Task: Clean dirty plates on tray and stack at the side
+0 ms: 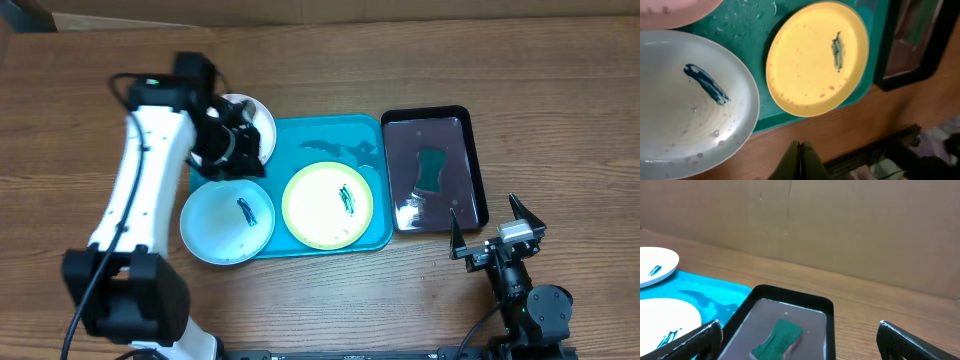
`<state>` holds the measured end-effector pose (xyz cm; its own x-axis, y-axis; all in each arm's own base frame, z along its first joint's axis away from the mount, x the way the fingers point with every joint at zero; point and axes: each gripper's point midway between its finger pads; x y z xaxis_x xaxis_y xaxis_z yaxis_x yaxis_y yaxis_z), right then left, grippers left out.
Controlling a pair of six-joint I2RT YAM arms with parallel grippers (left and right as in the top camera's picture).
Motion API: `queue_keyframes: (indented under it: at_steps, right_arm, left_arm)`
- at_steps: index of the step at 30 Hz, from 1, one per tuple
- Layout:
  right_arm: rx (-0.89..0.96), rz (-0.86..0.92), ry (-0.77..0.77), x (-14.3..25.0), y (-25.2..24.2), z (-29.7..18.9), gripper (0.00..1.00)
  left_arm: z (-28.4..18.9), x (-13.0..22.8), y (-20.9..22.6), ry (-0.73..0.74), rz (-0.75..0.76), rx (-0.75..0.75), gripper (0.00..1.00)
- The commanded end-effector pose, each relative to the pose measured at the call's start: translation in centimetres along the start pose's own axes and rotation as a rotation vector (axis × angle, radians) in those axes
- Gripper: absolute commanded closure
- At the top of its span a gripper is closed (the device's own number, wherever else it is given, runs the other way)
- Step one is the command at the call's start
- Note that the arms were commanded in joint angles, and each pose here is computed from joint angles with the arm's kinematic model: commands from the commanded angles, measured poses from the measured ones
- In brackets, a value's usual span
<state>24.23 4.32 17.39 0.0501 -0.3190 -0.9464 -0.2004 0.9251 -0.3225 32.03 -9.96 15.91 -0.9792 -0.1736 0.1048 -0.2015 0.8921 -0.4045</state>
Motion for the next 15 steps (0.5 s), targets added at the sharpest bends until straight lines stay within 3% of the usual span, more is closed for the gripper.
queue_keyframes:
  at_steps: [1, 5, 8, 12, 15]
  right_arm:
    - [-0.003, -0.004, -0.002, 0.2, 0.1, 0.0, 0.0]
    - [-0.003, -0.004, -0.002, 0.2, 0.1, 0.0, 0.0]
    - [-0.003, -0.004, -0.002, 0.2, 0.1, 0.0, 0.0]
    - [-0.001, -0.011, -0.008, 0.1, 0.1, 0.0, 0.0]
    - [0.008, -0.025, -0.099, -2.1, -0.3, -0.1, 0.0]
  left_arm:
    - [3.2, 0.2, 1.2, 0.03, -0.004, -0.119, 0.67]
    - [5.8, 0.0, 1.1, 0.06, 0.022, -0.141, 0.7]
    - [6.9, -0.3, 1.5, 0.078, 0.022, -0.162, 0.63]
    - [7.8, -0.5, 1.8, 0.1, 0.013, -0.17, 0.62]
    - [8.1, -0.6, 2.0, 0.106, 0.011, -0.172, 0.59]
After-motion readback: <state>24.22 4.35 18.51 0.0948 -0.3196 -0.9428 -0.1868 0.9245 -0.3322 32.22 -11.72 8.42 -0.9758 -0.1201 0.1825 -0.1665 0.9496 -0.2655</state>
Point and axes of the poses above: each gripper's point midway between its finger pads, its own z axis out along the fingers, its own y axis along the line the jaws close on, x = y × z, and after that the axes turned 10 degrees about -z, right-handed
